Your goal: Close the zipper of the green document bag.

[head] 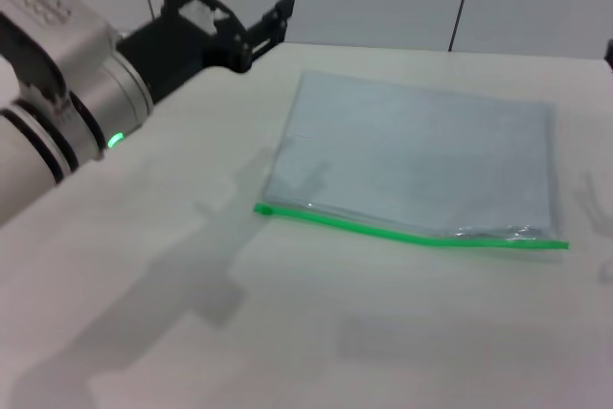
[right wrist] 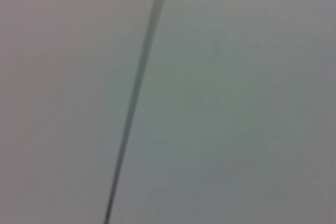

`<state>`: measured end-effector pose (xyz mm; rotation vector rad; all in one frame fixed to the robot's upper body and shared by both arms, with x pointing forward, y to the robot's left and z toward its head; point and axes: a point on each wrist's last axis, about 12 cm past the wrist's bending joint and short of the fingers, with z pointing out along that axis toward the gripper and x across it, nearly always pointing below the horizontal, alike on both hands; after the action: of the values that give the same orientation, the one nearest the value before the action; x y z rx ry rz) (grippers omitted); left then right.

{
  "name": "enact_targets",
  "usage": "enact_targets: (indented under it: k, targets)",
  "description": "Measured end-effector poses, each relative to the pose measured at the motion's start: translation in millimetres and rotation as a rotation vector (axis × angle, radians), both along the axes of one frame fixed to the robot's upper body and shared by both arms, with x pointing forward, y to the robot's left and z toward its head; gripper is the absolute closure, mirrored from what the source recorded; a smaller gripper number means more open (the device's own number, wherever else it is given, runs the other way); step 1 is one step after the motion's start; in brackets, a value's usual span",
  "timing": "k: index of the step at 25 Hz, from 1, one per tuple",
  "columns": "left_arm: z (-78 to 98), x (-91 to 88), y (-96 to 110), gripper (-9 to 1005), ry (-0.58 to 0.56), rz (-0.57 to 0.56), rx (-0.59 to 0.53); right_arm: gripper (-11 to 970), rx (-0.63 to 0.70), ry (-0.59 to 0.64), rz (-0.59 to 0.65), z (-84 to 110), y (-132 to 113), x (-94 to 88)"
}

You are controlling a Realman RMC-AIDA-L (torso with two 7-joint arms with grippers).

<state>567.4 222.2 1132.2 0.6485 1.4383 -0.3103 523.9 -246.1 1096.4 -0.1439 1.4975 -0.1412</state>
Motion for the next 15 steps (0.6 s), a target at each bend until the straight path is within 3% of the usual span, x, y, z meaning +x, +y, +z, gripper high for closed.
enact_targets:
  k: [3,5,11,15]
  targets:
    - [-12.0,-1.6,-4,315,0.015,0.006,-0.008,79,0.048,-0.019,0.001,-15.8,-1,-0.1]
    - [-24.1,-1.5,-8,316,0.046,0.018,-0.033,80,0.041,0.011,0.015,-32.5,-1,5.9]
    - [-33.4,3.1,-15,319,0.071,0.016,-0.046,82,0.082,0.029,0.040,-49.7,3,12.9]
    - [-35.4,5.6,-17,321,0.077,0.008,-0.039,82,0.089,0.026,0.048,-51.2,6,17.7]
